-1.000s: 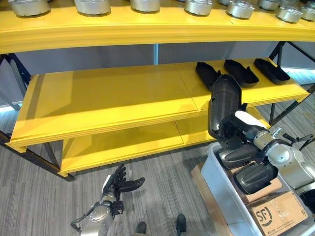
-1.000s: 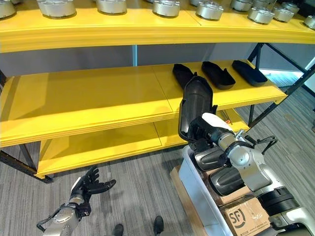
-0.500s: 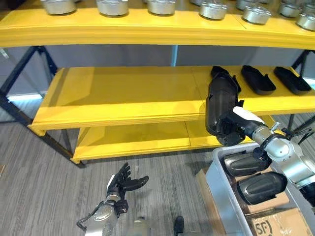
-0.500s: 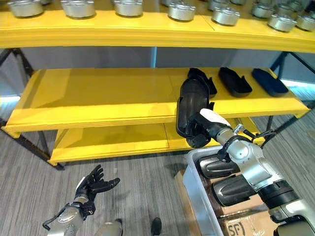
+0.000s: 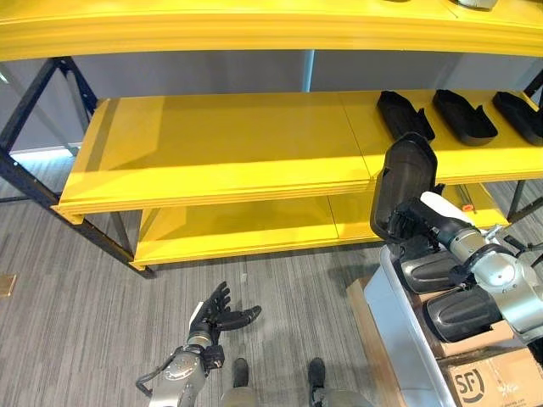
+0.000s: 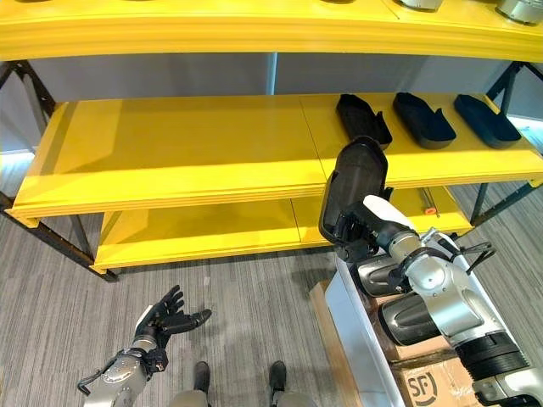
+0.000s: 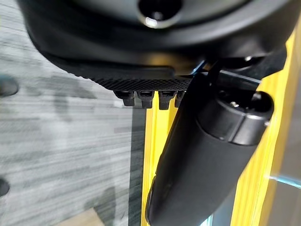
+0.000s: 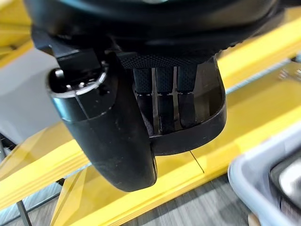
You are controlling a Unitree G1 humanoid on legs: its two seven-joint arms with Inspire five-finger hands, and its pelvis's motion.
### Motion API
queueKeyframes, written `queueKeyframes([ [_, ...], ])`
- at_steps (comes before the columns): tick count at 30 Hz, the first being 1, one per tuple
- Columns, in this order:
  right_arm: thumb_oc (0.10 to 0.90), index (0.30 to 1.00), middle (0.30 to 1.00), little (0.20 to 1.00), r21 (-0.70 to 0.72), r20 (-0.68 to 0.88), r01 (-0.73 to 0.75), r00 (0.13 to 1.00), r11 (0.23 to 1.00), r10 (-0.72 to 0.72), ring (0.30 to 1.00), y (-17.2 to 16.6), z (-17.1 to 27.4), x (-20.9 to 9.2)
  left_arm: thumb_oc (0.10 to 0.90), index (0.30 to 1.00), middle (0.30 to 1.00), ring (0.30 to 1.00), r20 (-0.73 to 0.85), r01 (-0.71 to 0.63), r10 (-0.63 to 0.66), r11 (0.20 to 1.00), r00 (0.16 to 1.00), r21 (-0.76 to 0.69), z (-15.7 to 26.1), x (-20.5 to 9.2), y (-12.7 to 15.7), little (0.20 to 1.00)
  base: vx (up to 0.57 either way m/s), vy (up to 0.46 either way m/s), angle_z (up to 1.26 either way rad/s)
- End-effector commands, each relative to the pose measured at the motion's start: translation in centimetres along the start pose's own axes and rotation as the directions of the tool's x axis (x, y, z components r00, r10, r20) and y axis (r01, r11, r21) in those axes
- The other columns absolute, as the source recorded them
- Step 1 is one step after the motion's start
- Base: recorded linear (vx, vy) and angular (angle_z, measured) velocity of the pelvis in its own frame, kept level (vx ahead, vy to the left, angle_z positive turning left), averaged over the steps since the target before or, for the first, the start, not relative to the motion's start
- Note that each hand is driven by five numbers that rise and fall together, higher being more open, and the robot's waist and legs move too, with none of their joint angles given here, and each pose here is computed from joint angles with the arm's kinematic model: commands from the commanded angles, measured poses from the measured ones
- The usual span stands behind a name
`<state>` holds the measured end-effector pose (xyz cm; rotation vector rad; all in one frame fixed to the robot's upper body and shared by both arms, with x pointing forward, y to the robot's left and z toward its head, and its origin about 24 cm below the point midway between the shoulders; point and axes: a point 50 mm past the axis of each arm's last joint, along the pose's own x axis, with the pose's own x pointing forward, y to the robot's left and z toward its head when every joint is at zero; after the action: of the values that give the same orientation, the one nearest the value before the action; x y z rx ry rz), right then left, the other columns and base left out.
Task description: Move parts from the plastic box to the shelf.
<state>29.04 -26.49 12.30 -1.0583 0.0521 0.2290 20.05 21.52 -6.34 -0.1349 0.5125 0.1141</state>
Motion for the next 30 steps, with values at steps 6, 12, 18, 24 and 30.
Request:
queueKeyframes([
  [6,0.400,0.300,0.300,0.300,-0.027,0.170,0.246,0.956,0.969,-0.238,0.300,-4.9,3.5,0.4,0.900,1.000,1.000,1.000,0.165,0.042,-0.056,0.995,0.985,0.089,3.5,0.1,-0.1,1.000,0.06,0.086,-0.05],
  [12,0.400,0.300,0.300,0.300,-0.018,0.175,0.244,0.956,0.970,-0.238,0.300,-4.9,3.7,0.7,0.900,1.000,1.000,1.000,0.180,0.048,-0.065,0.994,0.982,0.098,3.9,0.1,-0.1,1.000,0.06,0.087,-0.04],
  [18,0.400,0.300,0.300,0.300,0.042,0.178,0.280,0.942,0.959,-0.283,0.300,-4.7,3.7,0.6,0.900,1.000,1.000,1.000,0.192,0.073,-0.103,0.985,0.976,0.159,4.8,0.6,-0.5,1.000,-0.02,0.115,0.10],
  [24,0.400,0.300,0.300,0.300,0.055,0.193,0.317,0.927,0.947,-0.321,0.300,-5.6,4.5,1.5,0.900,1.000,1.000,1.000,0.258,0.051,-0.089,0.987,0.962,0.150,6.8,1.1,-0.4,1.000,0.09,-0.043,0.08],
  [30,0.400,0.300,0.300,0.300,0.005,0.179,0.310,0.935,0.951,-0.306,0.300,-5.9,4.2,1.3,0.900,1.000,1.000,1.000,0.237,0.040,-0.067,0.992,0.969,0.119,6.1,1.0,-0.1,1.000,0.12,-0.171,-0.04],
])
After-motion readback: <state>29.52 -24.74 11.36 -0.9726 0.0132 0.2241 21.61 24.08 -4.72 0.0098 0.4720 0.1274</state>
